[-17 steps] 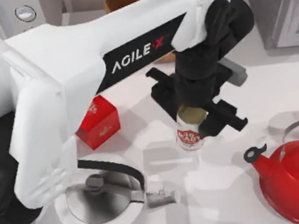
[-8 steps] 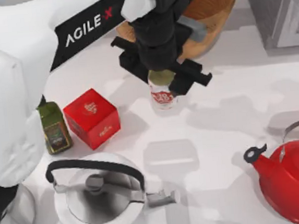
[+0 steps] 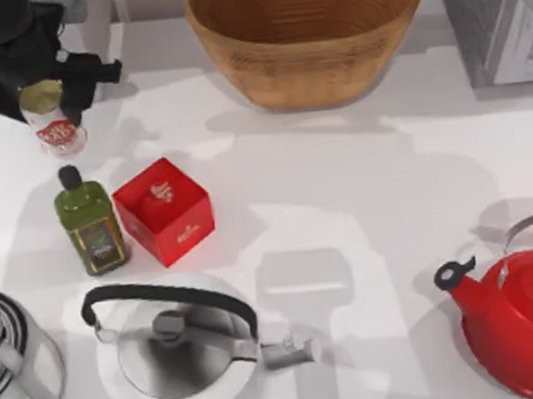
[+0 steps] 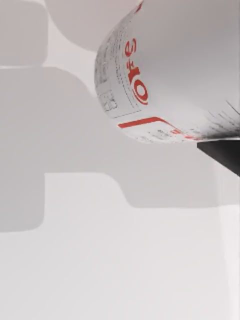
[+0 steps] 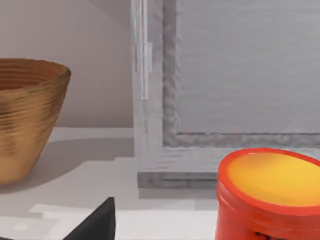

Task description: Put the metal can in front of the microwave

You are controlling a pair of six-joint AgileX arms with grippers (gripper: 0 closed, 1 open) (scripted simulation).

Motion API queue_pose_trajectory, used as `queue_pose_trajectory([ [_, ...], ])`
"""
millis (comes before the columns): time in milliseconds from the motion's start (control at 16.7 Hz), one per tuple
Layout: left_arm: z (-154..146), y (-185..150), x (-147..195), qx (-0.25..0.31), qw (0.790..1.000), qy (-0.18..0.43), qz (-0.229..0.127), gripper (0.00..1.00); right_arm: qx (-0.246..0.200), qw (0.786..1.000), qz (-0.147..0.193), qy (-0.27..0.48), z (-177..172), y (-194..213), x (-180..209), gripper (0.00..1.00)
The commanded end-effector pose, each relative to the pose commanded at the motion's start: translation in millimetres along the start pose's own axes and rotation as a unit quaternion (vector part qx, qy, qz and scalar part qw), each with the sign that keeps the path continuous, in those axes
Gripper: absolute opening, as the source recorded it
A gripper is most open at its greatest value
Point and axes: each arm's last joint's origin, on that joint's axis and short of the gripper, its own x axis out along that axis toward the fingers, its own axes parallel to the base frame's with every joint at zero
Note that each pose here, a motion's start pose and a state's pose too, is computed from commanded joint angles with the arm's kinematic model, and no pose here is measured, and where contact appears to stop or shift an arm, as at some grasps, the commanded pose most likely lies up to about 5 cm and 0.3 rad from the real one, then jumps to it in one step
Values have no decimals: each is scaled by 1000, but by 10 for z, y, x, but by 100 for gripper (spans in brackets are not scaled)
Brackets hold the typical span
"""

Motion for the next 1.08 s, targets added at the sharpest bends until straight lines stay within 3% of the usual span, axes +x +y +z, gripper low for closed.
queue_pose_trajectory([
  [120,-159,335,64,-41,998,39,-2,0,0,1000,0,0,0,0,0,100],
  [300,-324,533,93,-71,994,78,-9,0,0,1000,0,0,0,0,0,100],
  [1080,-358,542,171,-74,994,83,-11,0,0,1000,0,0,0,0,0,100],
])
